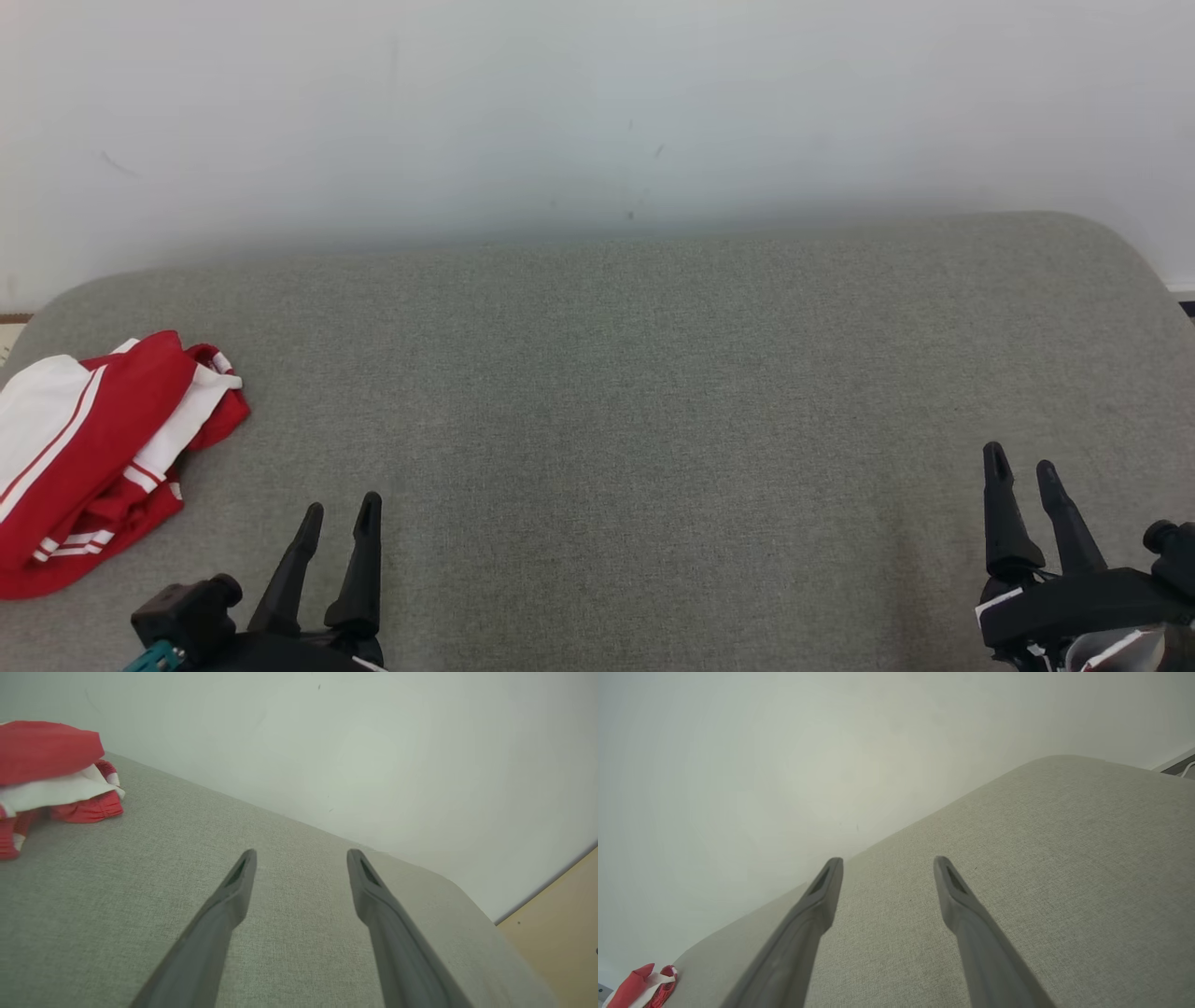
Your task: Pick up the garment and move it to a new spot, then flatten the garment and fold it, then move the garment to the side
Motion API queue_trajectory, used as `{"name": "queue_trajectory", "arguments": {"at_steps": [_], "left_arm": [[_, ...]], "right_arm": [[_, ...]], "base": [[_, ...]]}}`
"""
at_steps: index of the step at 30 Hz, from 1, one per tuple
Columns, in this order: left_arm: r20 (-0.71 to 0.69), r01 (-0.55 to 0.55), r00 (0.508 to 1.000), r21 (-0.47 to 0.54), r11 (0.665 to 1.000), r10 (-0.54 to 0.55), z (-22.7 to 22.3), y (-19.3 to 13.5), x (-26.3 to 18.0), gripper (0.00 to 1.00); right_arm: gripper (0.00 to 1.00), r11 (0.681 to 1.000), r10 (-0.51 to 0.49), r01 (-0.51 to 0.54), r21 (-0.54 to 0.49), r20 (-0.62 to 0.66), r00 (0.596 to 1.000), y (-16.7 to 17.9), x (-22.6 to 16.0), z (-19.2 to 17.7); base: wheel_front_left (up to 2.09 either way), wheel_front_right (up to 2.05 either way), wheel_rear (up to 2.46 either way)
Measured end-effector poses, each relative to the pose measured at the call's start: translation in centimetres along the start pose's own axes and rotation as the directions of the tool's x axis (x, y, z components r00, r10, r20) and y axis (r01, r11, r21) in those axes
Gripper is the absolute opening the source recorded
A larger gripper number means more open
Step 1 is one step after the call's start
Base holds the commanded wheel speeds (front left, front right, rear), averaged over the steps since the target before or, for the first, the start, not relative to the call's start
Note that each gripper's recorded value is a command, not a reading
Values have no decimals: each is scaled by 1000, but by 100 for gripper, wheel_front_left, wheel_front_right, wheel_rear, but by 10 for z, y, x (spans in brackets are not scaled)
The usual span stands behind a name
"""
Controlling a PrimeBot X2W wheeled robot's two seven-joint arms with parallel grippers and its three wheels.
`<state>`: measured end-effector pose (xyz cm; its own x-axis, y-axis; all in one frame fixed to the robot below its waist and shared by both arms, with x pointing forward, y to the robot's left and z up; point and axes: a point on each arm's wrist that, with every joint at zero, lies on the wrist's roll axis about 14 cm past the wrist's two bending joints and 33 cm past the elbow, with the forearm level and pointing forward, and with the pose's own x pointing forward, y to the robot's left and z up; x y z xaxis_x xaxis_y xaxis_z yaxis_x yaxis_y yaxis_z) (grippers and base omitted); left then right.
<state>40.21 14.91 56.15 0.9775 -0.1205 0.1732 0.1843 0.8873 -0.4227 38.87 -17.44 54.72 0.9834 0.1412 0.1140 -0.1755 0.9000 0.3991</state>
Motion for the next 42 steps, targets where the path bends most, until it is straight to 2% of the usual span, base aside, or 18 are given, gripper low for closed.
{"name": "queue_trajectory", "arguments": {"at_steps": [14,23,33,42], "left_arm": [[-40,-38,998,190,981,46,-14,12,-5,100],[7,-56,998,283,957,57,-1,16,0,100],[28,-94,996,325,941,90,1,22,1,100],[43,-111,994,392,913,102,1,25,0,100]], "right_arm": [[100,989,50,-56,-140,-45,998,13,1,-18],[100,972,92,-101,-214,-50,994,24,3,-23],[100,956,112,-126,-265,-68,991,31,1,-33],[100,923,122,-145,-356,-86,989,30,0,-40]], "base": [[0,0,0],[0,0,0],[0,0,0],[0,0,0]]}}
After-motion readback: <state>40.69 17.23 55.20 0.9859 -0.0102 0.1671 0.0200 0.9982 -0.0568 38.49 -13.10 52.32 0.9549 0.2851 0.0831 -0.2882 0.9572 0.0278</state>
